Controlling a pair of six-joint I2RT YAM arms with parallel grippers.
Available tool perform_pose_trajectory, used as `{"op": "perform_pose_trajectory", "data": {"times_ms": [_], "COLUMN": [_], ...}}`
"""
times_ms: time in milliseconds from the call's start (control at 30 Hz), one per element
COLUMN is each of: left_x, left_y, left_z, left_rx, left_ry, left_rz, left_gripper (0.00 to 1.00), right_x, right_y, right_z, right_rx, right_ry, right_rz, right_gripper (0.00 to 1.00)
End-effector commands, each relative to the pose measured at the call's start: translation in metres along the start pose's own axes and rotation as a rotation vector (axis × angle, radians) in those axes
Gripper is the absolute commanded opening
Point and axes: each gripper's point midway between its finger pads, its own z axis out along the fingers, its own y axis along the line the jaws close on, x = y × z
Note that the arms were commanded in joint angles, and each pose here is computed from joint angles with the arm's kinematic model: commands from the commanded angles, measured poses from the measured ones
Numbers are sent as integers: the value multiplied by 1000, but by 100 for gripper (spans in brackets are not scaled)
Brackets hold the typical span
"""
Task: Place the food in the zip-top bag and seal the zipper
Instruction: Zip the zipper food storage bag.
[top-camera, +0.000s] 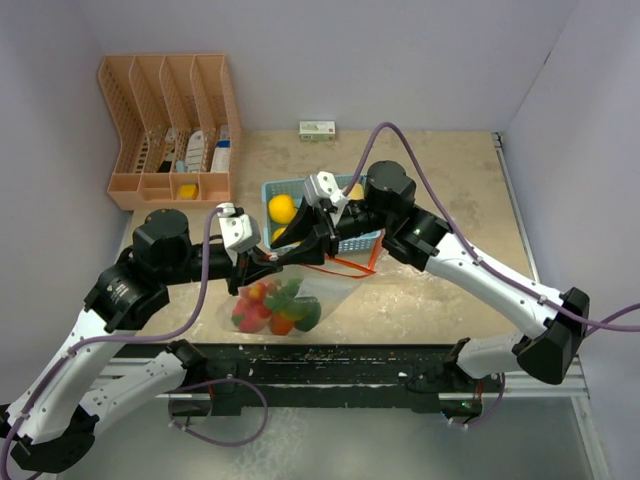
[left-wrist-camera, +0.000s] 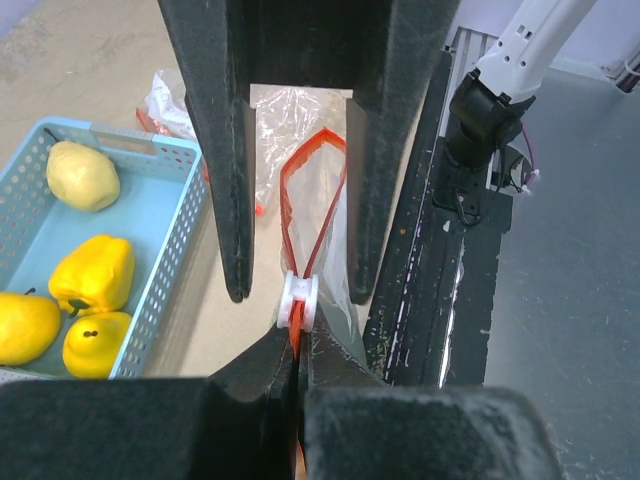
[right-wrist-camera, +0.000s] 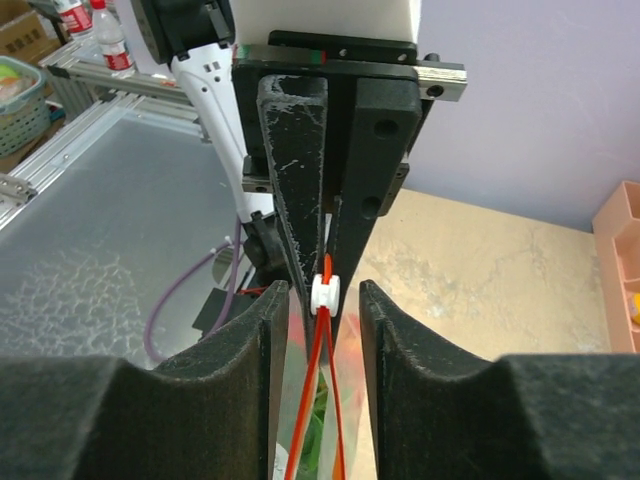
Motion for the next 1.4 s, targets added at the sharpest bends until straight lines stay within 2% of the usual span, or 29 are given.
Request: {"op": "perform_pose_trajectory", "data": {"times_ms": [0, 167, 567, 767, 1367], "left_x": [-24, -25, -27, -35, -57], "left_y": [-1, 0, 1, 3, 8], "left_z": [-4, -4, -7, -17, -50], "left_rx": [-4, -7, -29, -72, -201], "left_ry": [-83, -85, -93, -111, -162], "left_rz": [47, 48, 49, 70, 131], "left_gripper": [0, 0, 0, 0, 0], "right_x": [-16, -13, -8, 1, 72], "right_y": [8, 7, 8, 4, -16], "right_z": [7, 10, 7, 1, -30], "right_rx": [-46, -38, -19, 16, 130], "right_ry": [-34, -22, -1, 22, 207], "right_rz": [-39, -30, 17, 34, 126], "right_gripper": [38, 35, 8, 7, 7]}}
